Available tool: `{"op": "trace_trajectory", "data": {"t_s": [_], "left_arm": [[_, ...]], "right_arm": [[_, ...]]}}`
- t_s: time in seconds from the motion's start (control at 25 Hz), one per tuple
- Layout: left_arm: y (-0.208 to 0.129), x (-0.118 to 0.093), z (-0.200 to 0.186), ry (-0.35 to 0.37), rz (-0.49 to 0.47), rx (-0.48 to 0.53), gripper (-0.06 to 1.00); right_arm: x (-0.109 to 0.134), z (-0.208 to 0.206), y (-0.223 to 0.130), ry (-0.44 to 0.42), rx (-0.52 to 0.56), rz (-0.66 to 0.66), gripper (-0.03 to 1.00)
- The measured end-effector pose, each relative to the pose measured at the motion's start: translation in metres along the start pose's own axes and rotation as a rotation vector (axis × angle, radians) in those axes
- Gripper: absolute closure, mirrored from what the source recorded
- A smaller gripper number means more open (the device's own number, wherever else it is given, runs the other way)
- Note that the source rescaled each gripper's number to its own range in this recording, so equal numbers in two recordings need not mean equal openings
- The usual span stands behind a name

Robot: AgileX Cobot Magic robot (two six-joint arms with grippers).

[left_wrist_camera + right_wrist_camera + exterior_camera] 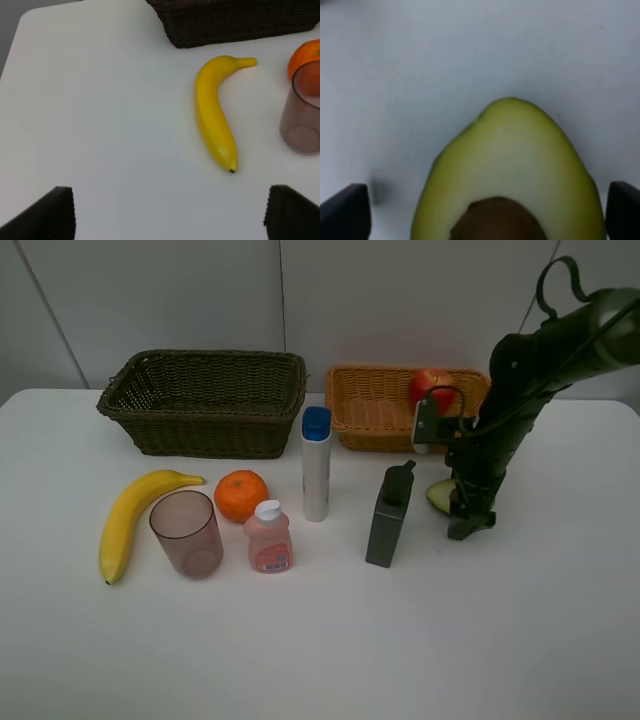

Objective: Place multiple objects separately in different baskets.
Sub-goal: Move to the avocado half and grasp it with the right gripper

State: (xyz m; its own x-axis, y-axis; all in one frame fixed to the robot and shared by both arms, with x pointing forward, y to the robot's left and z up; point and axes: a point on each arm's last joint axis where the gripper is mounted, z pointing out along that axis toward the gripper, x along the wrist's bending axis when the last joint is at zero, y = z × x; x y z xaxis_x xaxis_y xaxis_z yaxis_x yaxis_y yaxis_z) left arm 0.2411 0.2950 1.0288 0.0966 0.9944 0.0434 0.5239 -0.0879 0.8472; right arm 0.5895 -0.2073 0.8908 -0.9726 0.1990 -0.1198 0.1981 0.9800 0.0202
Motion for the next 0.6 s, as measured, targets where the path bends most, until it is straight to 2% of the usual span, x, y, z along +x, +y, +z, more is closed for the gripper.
{"op": "trace_trajectory", "data": {"t_s": [0.04, 0.12, 0.24, 0.6], "left_arm": [[0.0000, 0.0000, 0.0000, 0.000, 0.000, 0.000, -0.06], [0.0000, 0.0000, 0.0000, 0.000, 0.000, 0.000, -0.06], [0.0000, 0.0000, 0.0000, 0.000, 0.000, 0.000, -0.06], [0.0000, 0.0000, 0.0000, 0.000, 0.000, 0.000, -0.06]], "right_arm": [[-0.0002, 0.0001, -0.0004, -0.002, 0.004, -0.005, 0.01], [-0.0005, 0.0001, -0.0010, -0.006, 0.011, -0.014, 0.16], [-0.0004, 0.0001, -0.0022, -0.004, 0.024, -0.027, 0.55], [0.0018, 0.0001, -0.0037, 0.020, 0.040, -0.029, 0.57]]}}
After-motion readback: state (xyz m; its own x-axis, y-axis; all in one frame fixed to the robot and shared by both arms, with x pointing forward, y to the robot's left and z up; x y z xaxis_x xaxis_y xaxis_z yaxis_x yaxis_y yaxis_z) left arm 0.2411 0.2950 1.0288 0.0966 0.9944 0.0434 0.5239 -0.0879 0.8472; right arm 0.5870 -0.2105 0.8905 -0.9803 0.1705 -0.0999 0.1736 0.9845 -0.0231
